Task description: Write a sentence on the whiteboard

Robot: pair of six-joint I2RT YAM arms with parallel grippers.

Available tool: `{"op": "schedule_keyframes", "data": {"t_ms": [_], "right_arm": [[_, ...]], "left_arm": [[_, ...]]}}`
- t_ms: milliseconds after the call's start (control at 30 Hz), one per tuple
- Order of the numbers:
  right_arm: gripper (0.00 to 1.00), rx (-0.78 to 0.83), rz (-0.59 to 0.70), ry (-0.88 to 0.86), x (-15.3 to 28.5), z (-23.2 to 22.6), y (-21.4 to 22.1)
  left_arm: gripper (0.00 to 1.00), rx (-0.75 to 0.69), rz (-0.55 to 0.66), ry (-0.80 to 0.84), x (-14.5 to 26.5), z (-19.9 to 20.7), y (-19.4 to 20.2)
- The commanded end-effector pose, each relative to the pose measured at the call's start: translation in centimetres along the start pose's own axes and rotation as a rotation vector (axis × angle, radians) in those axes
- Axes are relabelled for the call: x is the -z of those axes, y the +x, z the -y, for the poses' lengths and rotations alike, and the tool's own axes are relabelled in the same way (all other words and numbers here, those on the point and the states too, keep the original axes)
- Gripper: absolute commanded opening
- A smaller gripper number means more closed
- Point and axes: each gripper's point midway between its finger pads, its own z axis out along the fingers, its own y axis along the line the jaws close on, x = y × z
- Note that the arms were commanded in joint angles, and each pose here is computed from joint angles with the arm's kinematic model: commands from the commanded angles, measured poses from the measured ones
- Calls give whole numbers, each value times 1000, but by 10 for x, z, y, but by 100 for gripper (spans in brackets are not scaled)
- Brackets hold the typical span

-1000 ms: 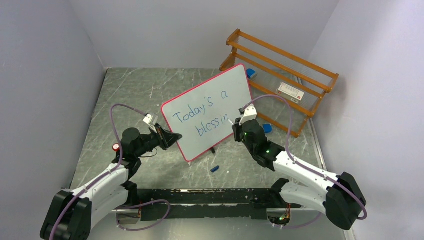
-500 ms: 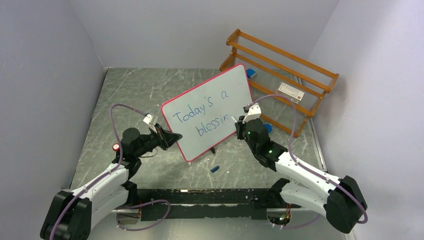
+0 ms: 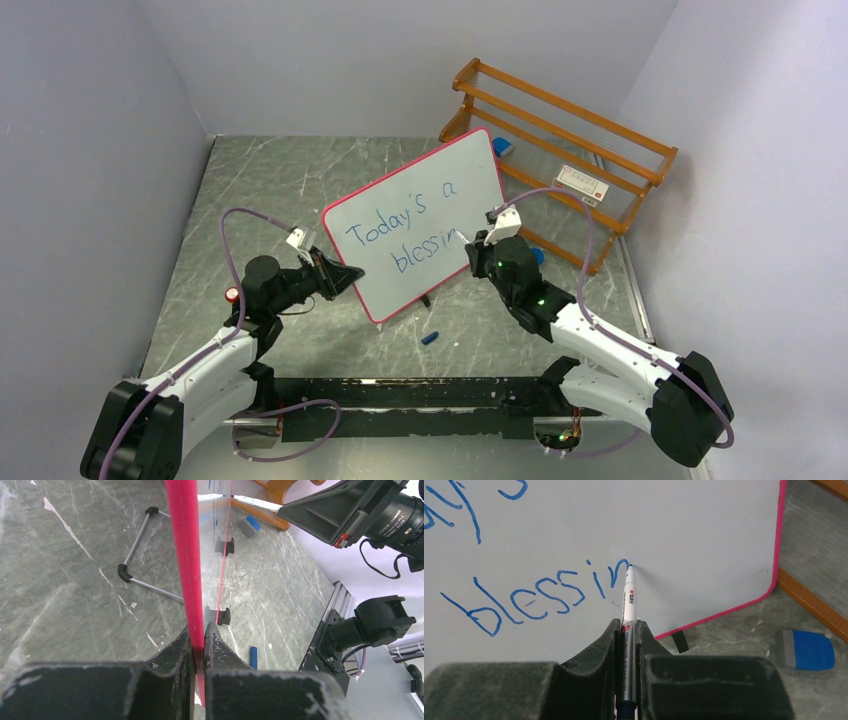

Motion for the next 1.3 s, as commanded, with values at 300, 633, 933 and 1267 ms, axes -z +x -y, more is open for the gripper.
{"op": "schedule_keyframes", "data": {"t_ms": [300,633,933,1267], "right_arm": [[0,-1,23,-21,-5,-4,-7],[0,0,-15,-7,-3,-1,3],[0,-9,-50,-10,1,0,15],[0,-12,-70,13,2,6,26]], "left_arm": [[5,-36,4,-105,0,-22,1],[5,-37,7,-104,0,-22,0],[5,-35,9,-107,1,-22,0],[5,-35,9,-108,1,-22,0]]}}
